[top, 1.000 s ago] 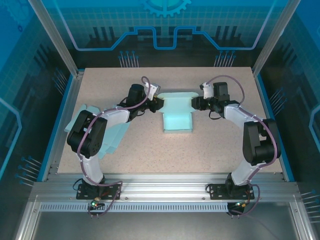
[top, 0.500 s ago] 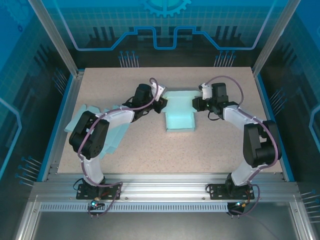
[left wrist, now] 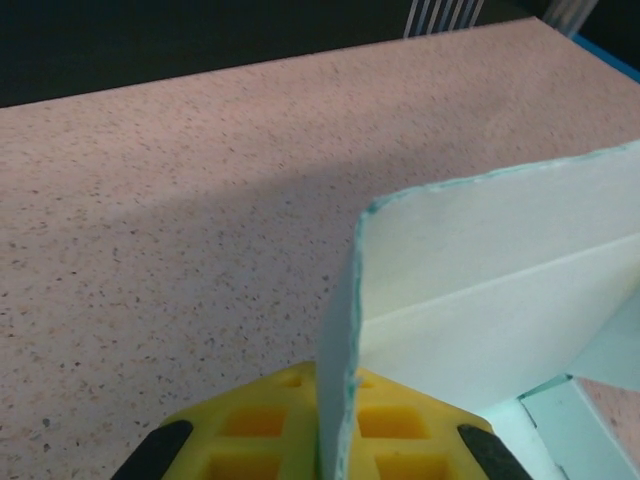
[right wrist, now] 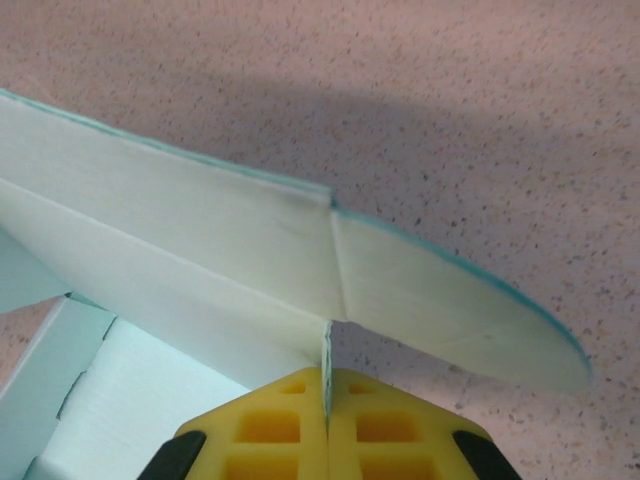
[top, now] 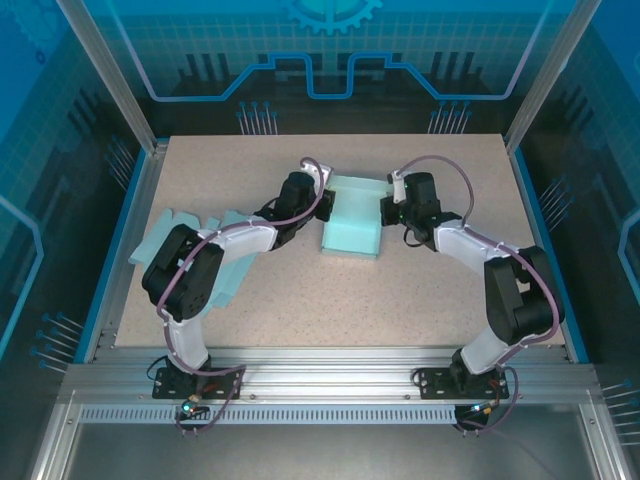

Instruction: Fold the paper box

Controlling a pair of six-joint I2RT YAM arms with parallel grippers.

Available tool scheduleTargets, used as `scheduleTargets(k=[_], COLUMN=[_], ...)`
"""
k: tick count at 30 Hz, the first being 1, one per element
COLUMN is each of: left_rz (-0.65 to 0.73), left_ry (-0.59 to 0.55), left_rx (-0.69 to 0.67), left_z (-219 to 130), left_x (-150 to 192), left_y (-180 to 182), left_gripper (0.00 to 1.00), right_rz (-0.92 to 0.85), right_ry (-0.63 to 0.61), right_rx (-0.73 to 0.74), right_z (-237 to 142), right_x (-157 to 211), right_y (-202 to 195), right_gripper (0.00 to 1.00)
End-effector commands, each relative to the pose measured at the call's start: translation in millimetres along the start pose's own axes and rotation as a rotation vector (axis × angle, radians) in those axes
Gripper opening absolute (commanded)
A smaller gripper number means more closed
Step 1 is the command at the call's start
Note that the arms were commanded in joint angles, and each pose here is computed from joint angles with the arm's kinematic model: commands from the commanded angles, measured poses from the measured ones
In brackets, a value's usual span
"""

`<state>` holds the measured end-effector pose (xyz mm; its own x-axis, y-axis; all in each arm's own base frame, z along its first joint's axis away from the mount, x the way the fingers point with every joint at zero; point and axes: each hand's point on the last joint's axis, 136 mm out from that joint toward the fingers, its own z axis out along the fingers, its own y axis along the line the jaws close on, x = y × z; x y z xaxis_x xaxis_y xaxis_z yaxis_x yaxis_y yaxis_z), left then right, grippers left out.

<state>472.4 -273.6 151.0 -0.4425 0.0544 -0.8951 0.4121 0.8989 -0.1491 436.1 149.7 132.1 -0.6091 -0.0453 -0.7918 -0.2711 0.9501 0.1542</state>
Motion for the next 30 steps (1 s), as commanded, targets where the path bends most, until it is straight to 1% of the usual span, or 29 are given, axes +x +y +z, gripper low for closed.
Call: scheduleTargets(k=[1, 3, 6, 9, 11, 13, 19, 24, 30], left_rz=[-0.068, -0.08, -0.092, -0.121, -0.144, -0.154, -0.181, -0.193, -0.232], left_ry=[-0.127, -0.14, -0.154, -0.164, -0.174, -0.183, -0.192, -0.202, -0.176], left_rx=[0.081, 0.076, 0.073, 0.062, 0.06, 0.056, 0.062, 0.076, 0.076], left_z=[1, 6, 15, 24, 27, 28, 25, 21, 21], left_x=[-35, -39, -44, -41, -36, -31, -22, -16, 7], left_y=[-39, -39, -40, -37, -37, -38, -39, -49, -53], left_gripper=[0.11, 0.12, 0.12, 0.12, 0.12, 0.13, 0.13, 0.13, 0.13], right_rz=[-0.002, -0.006, -0.008, -0.005, 0.003, 0.004, -0.008, -0.011, -0.032], right_ry=[-0.113, -0.143, -0.155, -0.155, -0.147, -0.173, -0.212, -0.219, -0.208], right_rx=[-0.091, -0.085, -0.071, -0.066, -0.059, -0.057, -0.024, -0.002, 0.012], right_z=[5, 10, 21, 33, 39, 41, 39, 38, 39], right_x=[-29, -38, -49, -54, -52, -55, -52, -43, -28], right_y=[37, 40, 40, 40, 41, 46, 54, 62, 72], right_gripper=[0.05, 0.05, 0.05, 0.05, 0.05, 0.05, 0.05, 0.06, 0.06])
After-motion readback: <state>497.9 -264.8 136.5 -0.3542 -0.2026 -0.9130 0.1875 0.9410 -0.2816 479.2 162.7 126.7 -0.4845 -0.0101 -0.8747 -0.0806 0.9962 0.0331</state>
